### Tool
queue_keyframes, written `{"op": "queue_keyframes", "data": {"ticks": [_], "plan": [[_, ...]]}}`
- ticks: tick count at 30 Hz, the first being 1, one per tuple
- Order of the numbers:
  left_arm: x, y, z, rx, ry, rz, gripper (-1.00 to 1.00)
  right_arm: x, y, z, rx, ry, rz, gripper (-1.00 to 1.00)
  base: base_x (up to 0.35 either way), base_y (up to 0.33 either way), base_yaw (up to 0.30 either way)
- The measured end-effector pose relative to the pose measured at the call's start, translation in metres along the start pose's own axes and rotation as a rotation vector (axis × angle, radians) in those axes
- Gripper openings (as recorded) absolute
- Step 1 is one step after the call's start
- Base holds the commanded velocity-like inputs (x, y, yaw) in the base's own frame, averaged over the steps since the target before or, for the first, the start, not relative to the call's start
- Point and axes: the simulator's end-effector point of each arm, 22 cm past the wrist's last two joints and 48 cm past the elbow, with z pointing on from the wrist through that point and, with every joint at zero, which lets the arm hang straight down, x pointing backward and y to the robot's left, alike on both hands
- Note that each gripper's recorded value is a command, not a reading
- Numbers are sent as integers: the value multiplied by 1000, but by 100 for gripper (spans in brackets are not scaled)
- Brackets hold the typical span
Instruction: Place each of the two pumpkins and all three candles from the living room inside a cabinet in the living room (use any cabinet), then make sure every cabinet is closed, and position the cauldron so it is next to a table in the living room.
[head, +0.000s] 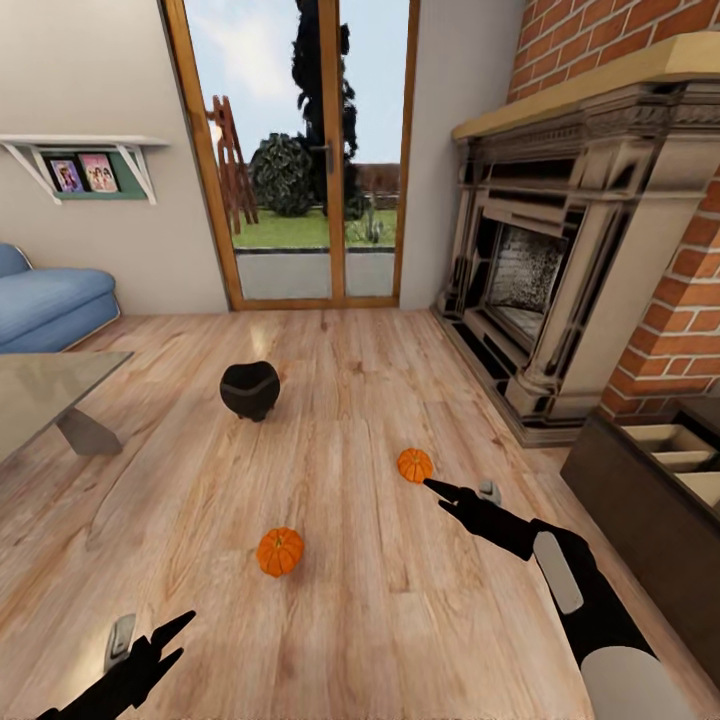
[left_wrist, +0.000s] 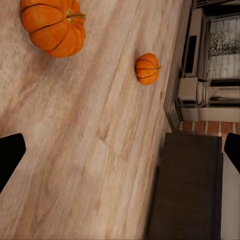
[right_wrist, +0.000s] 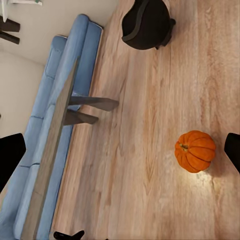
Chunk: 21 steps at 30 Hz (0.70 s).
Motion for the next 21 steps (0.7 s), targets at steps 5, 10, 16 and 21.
{"op": "queue_keyframes", "data": {"ticks": [5,10,16,21], "plan": [[4,-2,2,56,2,-1,100,6,-2,0,-36,0,-2,100,0,0,0],[8,-2,3,99,7,-7,100,11,-5,-2,-67,8,17,100,0,0,0],[12,8,4,85,13,-22,100,17,-17,0,-61,19,41,100,0,0,0],[16,20,6,51,27,-53,100,23,-27,3,-52,29,57,100,0,0,0]]}}
